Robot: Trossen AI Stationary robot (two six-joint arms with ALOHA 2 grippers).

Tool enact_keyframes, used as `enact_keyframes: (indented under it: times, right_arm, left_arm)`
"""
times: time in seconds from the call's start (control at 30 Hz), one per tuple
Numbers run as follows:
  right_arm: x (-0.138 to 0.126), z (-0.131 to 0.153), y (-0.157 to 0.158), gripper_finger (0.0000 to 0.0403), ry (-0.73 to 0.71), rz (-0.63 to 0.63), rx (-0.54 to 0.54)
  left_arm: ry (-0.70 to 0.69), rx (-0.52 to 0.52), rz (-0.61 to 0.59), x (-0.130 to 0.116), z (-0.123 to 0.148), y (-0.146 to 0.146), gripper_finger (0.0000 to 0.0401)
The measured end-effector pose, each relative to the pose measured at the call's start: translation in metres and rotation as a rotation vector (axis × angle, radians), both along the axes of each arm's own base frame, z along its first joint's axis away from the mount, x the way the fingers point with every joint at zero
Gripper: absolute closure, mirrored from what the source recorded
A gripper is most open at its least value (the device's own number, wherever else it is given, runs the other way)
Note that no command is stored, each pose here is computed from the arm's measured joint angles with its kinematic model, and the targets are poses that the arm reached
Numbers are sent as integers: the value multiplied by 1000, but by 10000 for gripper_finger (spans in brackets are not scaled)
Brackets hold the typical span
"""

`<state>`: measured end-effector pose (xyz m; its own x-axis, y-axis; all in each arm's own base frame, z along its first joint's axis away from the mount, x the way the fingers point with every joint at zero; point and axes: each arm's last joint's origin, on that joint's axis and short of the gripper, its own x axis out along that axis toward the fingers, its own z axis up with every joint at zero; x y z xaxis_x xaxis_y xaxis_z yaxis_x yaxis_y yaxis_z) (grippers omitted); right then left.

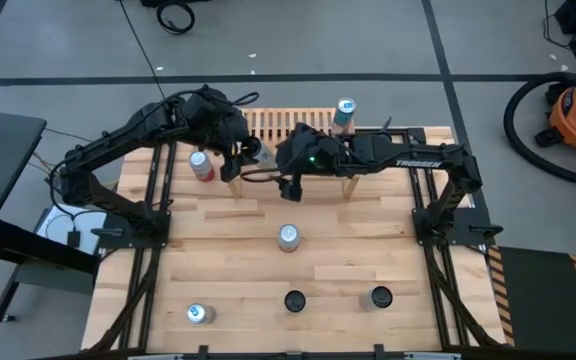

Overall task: Place canned beverage on shelf
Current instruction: Put the left white pink soda can on the shelf

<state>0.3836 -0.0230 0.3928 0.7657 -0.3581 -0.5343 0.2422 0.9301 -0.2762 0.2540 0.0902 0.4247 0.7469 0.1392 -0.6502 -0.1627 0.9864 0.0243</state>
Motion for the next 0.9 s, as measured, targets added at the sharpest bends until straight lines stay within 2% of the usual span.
enact_keyframes:
  times: [0.37, 0.9]
  right_arm:
    - [9, -1, -10, 15, -59, 35, 30]
    - [10, 1, -28, 15, -114, -26, 82]
  left_arm:
    - [-53, -4, -29, 3, 4, 0, 141]
    - [-77, -15, -53, 4, 5, -1, 141]
